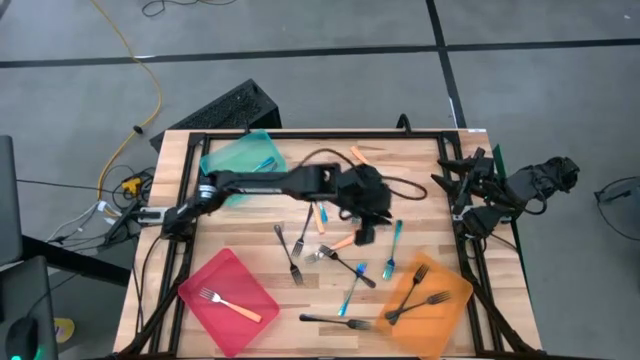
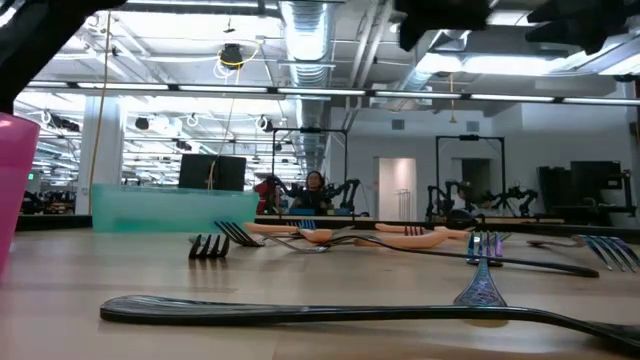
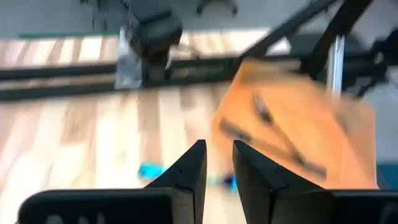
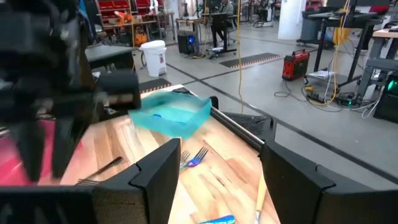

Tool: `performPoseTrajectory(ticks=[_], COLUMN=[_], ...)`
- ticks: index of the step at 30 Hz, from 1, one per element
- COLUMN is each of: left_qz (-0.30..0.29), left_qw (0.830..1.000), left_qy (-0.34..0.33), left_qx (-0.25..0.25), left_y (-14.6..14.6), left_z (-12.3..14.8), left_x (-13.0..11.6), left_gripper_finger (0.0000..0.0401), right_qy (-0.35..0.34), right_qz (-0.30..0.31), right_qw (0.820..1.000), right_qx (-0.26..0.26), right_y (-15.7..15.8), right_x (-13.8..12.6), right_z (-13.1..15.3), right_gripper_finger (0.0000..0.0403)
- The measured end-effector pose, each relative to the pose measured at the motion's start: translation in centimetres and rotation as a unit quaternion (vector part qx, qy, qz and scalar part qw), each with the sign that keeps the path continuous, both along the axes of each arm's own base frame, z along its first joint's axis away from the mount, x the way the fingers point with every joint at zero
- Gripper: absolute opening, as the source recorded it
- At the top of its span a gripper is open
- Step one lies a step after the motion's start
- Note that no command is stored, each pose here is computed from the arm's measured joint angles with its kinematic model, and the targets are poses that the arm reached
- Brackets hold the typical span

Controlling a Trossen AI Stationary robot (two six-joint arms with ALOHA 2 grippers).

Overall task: Sort silverware by color (type)
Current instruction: Put the orange fork into the red bin

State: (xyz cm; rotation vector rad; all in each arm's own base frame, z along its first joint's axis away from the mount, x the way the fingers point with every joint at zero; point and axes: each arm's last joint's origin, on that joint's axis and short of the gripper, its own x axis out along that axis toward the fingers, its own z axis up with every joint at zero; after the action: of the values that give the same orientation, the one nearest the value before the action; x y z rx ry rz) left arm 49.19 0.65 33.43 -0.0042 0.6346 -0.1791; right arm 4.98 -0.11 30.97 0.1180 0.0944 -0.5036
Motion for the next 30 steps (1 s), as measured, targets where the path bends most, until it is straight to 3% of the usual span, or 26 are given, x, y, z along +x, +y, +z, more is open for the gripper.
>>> performPoseTrajectory(ticks=[8,15,18,22,26,30], left_qz=[0.032,0.062,0.091,0.157,0.164,0.156], left_qw=[0.995,0.992,0.988,0.975,0.97,0.971], left_qy=[0.093,0.065,0.045,0.021,0.014,0.076], left_qx=[0.03,0.088,0.115,0.153,0.176,0.165], left_y=[5.0,5.4,5.5,5.7,5.7,6.1], left_z=[4.4,6.3,4.4,-0.3,-4.9,-8.5], left_x=[-7.0,-14.6,-17.7,-19.9,-20.7,-20.1], left_gripper_finger=[0.0052,0.0052,0.0052,0.0052,0.0062,0.0085], right_qy=[0.006,0.02,0.027,0.031,0.031,0.031], right_qz=[0.0,0.0,-0.001,-0.001,-0.001,-0.001], right_qw=[1.0,1.0,1.0,0.999,0.999,0.999], right_qx=[-0.003,-0.011,-0.014,-0.017,-0.017,-0.017], right_y=[0.0,0.0,-0.1,-0.1,-0.1,-0.1], right_x=[0.0,-0.1,-0.1,-0.1,-0.1,-0.1], right_z=[-0.1,-0.4,-0.5,-0.6,-0.6,-0.6], right_gripper_finger=[0.0242,0.0242,0.0242,0.0242,0.0242,0.0242])
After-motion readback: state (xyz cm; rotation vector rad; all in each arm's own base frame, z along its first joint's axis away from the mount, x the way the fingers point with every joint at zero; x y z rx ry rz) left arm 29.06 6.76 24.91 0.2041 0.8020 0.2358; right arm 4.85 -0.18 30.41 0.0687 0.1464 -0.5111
